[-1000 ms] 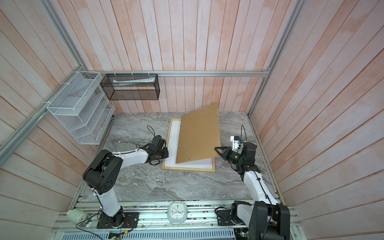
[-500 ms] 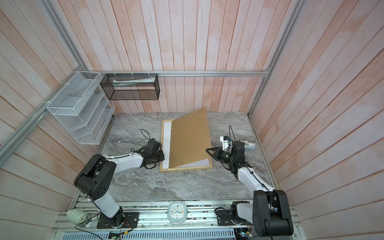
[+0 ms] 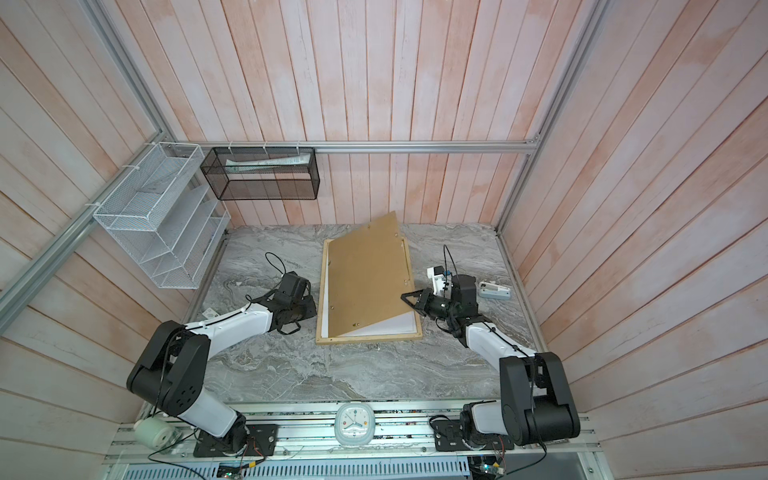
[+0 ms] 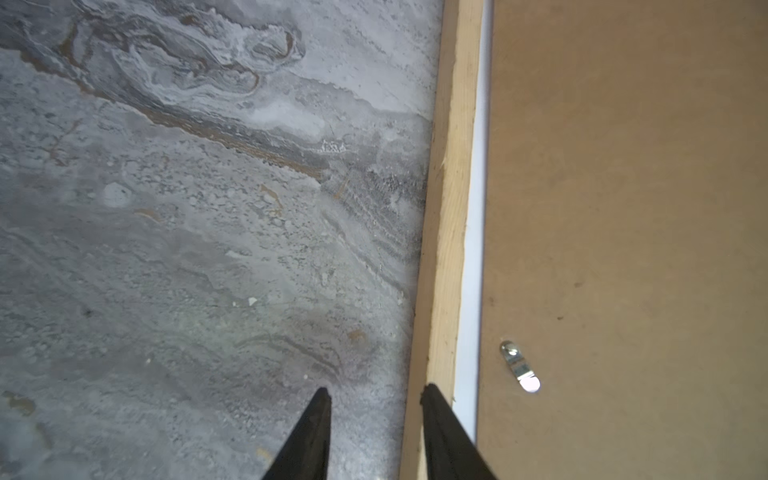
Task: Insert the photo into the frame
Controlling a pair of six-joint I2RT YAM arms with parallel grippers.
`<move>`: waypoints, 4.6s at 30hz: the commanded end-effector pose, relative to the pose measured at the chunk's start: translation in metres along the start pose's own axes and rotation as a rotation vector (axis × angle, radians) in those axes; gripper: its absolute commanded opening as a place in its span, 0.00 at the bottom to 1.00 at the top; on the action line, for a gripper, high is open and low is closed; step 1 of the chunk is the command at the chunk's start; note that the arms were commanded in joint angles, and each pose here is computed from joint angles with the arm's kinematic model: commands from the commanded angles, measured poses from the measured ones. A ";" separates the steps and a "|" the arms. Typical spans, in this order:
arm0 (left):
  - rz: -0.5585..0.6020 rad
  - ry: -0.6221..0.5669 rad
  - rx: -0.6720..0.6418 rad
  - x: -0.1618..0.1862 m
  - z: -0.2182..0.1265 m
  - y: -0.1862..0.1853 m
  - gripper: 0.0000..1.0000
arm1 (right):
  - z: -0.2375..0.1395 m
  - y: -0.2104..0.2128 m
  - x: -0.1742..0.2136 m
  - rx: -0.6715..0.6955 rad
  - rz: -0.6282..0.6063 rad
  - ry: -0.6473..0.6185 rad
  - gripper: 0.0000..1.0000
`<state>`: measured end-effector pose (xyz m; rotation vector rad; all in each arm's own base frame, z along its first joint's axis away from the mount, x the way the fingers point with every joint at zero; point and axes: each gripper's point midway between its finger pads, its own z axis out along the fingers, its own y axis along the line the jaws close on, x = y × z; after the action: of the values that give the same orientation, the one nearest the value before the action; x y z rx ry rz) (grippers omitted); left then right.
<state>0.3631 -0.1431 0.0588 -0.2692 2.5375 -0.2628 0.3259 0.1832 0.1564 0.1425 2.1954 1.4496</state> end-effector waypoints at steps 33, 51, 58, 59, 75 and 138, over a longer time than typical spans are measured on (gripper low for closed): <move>0.026 0.091 0.021 0.030 0.020 0.005 0.37 | 0.010 0.012 -0.002 -0.077 0.019 -0.060 0.00; 0.035 0.099 0.039 0.029 0.021 0.000 0.36 | 0.021 0.013 0.008 -0.100 0.021 -0.004 0.00; 0.039 0.098 0.041 0.028 0.021 -0.001 0.36 | 0.023 0.003 0.010 -0.057 0.021 -0.002 0.00; 0.040 0.099 0.039 0.028 0.020 -0.001 0.36 | 0.023 0.001 0.010 -0.044 0.019 -0.003 0.00; 0.043 0.094 0.035 0.025 0.018 -0.001 0.36 | 0.013 -0.016 0.002 0.136 -0.038 -0.042 0.45; 0.135 -0.019 0.000 -0.050 0.049 -0.028 0.42 | -0.028 -0.038 -0.013 0.348 -0.077 -0.174 0.48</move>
<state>0.4218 -0.1730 0.0528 -0.1116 2.5329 -0.2773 0.3330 0.1440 0.1452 0.2810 2.2328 1.0059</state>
